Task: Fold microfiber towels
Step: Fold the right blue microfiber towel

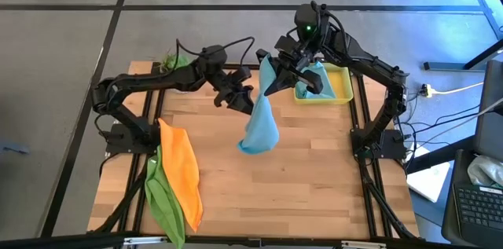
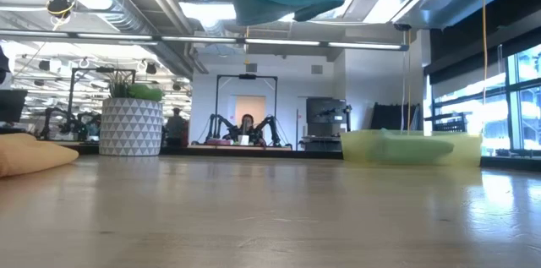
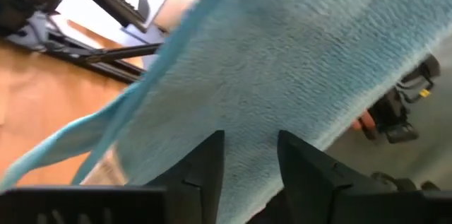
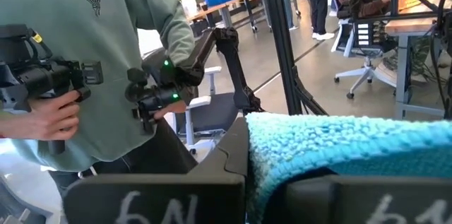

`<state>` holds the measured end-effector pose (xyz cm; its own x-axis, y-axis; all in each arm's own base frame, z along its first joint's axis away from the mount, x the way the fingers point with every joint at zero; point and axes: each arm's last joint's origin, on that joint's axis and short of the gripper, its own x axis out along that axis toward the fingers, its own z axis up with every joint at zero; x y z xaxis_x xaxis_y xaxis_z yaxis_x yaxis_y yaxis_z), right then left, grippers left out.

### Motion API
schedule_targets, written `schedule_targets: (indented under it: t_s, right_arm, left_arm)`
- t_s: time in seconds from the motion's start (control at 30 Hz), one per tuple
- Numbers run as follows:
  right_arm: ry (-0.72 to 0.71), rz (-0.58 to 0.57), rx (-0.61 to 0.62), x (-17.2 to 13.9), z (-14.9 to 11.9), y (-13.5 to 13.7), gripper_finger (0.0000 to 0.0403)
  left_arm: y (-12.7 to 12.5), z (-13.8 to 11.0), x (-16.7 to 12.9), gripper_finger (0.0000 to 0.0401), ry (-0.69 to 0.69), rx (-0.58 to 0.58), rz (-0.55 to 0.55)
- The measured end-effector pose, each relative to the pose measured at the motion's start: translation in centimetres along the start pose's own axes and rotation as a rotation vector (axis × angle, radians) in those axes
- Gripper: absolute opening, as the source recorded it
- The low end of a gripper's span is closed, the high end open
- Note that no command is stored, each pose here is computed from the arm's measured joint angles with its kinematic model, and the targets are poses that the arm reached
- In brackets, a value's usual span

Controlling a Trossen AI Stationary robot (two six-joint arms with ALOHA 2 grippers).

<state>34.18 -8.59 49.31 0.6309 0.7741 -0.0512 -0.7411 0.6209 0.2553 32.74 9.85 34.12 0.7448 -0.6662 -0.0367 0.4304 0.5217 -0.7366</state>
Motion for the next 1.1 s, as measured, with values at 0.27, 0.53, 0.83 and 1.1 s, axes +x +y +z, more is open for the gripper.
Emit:
schedule_targets:
  t_s: [0.27, 0.53, 0.83, 1.1]
  right_arm:
    - [0.006, 0.000, 0.021, -0.1, -0.1, 0.2, 0.0009]
    - [0.127, -0.020, 0.221, -0.5, -2.7, 0.2, 0.0009]
    - [0.217, -0.144, 0.188, -0.6, -4.0, 0.2, 0.0009]
    - [0.105, -0.117, 0.090, 0.7, -2.0, 0.2, 0.0010]
  left_arm:
    - [-0.3, 0.0, 0.2, 0.0008, 0.026, 0.045, -0.042]
    - [-0.8, 0.9, -3.0, 0.0000, -0.039, 0.047, 0.022]
    - [-0.7, -0.5, -3.9, 0.0000, -0.007, -0.036, 0.155]
    - [-1.6, -2.1, -4.1, 0.0000, 0.048, -0.049, 0.241]
